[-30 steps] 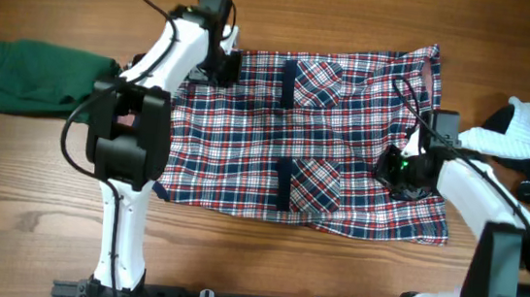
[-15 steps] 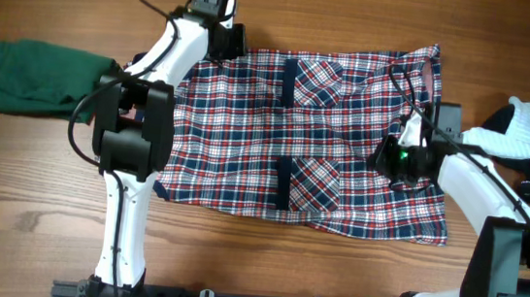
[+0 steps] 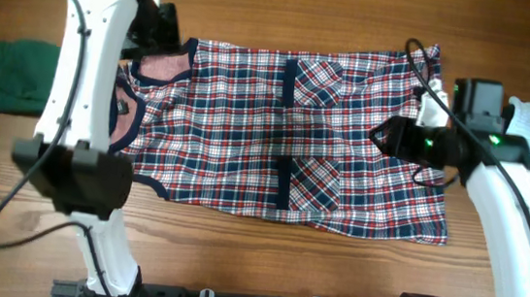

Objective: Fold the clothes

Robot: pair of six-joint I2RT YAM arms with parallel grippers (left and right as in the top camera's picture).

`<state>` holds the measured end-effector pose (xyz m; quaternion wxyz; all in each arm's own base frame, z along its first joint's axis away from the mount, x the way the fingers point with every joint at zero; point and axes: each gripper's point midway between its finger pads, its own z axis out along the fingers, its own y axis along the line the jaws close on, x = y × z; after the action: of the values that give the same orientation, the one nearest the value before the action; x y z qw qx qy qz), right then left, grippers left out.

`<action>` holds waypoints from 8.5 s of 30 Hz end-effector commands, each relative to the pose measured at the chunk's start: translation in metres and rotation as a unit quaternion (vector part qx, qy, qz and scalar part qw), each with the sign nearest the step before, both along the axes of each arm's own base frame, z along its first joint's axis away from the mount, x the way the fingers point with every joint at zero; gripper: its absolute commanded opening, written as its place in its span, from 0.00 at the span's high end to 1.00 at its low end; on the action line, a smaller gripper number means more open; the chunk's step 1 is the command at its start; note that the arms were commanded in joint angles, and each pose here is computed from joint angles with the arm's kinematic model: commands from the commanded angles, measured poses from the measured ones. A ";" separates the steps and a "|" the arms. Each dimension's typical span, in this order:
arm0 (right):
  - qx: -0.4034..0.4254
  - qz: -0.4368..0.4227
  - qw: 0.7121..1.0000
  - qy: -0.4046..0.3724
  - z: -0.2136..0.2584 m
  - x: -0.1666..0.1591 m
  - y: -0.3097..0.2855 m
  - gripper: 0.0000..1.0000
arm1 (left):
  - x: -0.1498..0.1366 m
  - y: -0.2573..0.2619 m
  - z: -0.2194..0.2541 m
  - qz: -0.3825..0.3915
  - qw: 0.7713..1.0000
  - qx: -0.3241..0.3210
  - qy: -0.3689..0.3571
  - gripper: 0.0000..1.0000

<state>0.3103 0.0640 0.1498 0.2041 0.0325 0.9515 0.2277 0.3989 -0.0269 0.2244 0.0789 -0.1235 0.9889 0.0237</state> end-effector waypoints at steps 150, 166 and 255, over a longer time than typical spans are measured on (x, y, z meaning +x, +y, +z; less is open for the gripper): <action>-0.024 -0.110 0.992 0.064 -0.014 0.116 -0.025 0.96 | 0.042 -0.037 -0.064 -0.004 0.970 -0.109 -0.219 0.91; -0.036 -0.060 0.986 0.154 -0.052 0.085 -0.030 0.28 | 0.005 -0.041 -0.088 -0.057 0.988 -0.111 -0.087 0.43; 0.022 -0.109 0.993 -0.032 -0.080 0.171 0.011 0.89 | 0.014 -0.040 -0.240 -0.068 0.997 -0.043 0.009 0.96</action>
<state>0.4821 0.0676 0.1098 0.3062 0.1103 0.9231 0.2049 0.4114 -0.0718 0.0002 0.0693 -0.0546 0.9956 -0.0327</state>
